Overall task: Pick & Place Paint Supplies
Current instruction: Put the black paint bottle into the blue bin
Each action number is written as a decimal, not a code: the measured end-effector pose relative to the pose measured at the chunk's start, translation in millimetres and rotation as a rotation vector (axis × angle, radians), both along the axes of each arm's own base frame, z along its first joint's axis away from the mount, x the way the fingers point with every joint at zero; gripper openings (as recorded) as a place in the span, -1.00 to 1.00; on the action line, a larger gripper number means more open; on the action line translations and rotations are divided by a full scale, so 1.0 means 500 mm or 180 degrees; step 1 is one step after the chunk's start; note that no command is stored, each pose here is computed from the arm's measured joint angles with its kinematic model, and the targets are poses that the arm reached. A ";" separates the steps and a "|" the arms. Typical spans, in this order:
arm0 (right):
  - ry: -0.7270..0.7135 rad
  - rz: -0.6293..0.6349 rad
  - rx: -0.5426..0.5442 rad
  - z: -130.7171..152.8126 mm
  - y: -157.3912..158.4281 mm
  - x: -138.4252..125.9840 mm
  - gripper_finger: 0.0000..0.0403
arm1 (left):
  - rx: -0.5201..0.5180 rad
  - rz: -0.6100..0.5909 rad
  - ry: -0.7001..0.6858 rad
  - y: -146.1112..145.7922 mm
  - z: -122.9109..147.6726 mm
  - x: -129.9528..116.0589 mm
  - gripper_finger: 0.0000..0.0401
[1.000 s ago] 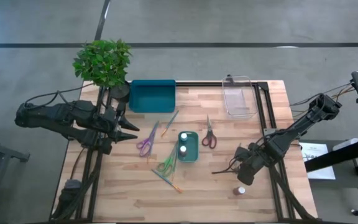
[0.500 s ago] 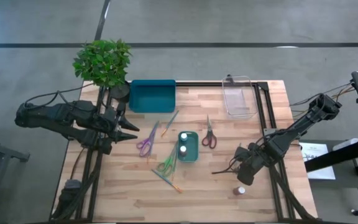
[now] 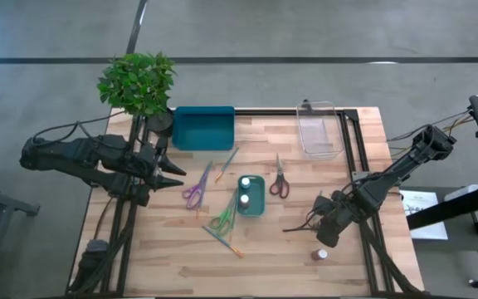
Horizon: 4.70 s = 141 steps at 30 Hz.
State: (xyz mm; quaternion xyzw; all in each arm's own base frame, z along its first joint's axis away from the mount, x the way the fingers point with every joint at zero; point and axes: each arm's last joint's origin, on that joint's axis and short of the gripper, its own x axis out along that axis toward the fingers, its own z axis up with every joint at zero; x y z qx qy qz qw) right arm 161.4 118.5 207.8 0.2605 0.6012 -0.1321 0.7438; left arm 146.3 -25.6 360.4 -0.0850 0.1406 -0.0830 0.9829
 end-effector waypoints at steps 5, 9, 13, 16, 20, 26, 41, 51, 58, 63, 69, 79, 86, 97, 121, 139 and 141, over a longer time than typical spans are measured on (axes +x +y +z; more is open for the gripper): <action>0.0000 -0.0009 0.0001 0.000 0.000 0.000 0.06 | 0.0000 0.0000 -0.0001 0.000 0.000 0.000 -0.30; -0.0003 -0.0010 0.0003 0.000 0.000 0.000 -0.09 | 0.0000 0.0000 -0.0001 0.000 0.000 0.000 -0.30; -0.0044 -0.0013 0.0022 0.002 0.001 0.001 -0.38 | 0.0000 0.0000 -0.0001 0.000 0.000 0.000 -0.30; -0.0057 -0.0013 0.0033 0.003 0.001 0.002 -0.46 | 0.0000 0.0000 -0.0001 0.000 0.000 0.000 -0.30; -0.0053 -0.0013 0.0040 0.003 0.001 0.002 -0.46 | 0.0000 0.0000 -0.0002 0.000 0.000 0.000 -0.30; -0.0046 -0.0073 0.0055 0.004 0.002 0.003 -0.46 | 0.0000 0.0000 -0.0001 0.000 0.000 0.000 -0.30; -0.0564 -0.0129 -0.0200 0.116 -0.038 0.063 -0.46 | 0.0000 0.0001 -0.0001 0.000 0.000 0.000 -0.30; -0.0709 0.0085 -0.0049 0.189 -0.130 0.151 -0.46 | 0.0017 0.0060 0.0013 0.001 -0.001 0.000 -0.30; -0.0258 0.0603 -0.0166 0.198 -0.154 0.253 -0.46 | -0.0050 0.0081 0.0036 0.001 -0.002 0.000 -0.30; -0.0372 0.0754 -0.0212 0.229 -0.181 0.309 -0.46 | -0.0077 0.0088 0.0068 0.001 -0.003 0.000 -0.30; -0.0438 0.0668 -0.0245 0.265 -0.235 0.355 -0.46 | -0.0109 0.0098 0.0087 0.001 -0.004 -0.001 -0.30; -0.0277 0.1009 -0.0311 0.238 -0.246 0.424 -0.45 | -0.0109 0.0096 0.0085 0.001 -0.004 -0.001 -0.30; -0.0165 0.0999 -0.0321 0.217 -0.254 0.436 -0.45 | -0.0110 0.0097 0.0088 0.001 -0.004 -0.001 -0.30; -0.0107 0.0989 -0.0395 0.177 -0.266 0.436 -0.45 | -0.0114 0.0085 0.0099 0.001 -0.004 -0.001 -0.30; -0.0180 0.0965 -0.0338 0.115 -0.270 0.439 -0.45 | -0.0106 0.0085 0.0134 0.001 -0.007 -0.002 -0.30; -0.0207 0.0962 -0.0343 0.081 -0.271 0.440 -0.45 | -0.0126 0.0093 0.0135 0.001 -0.006 -0.002 -0.30; -0.0198 0.0961 -0.0343 0.079 -0.273 0.440 -0.45 | -0.0127 0.0093 0.0135 0.001 -0.006 -0.002 -0.30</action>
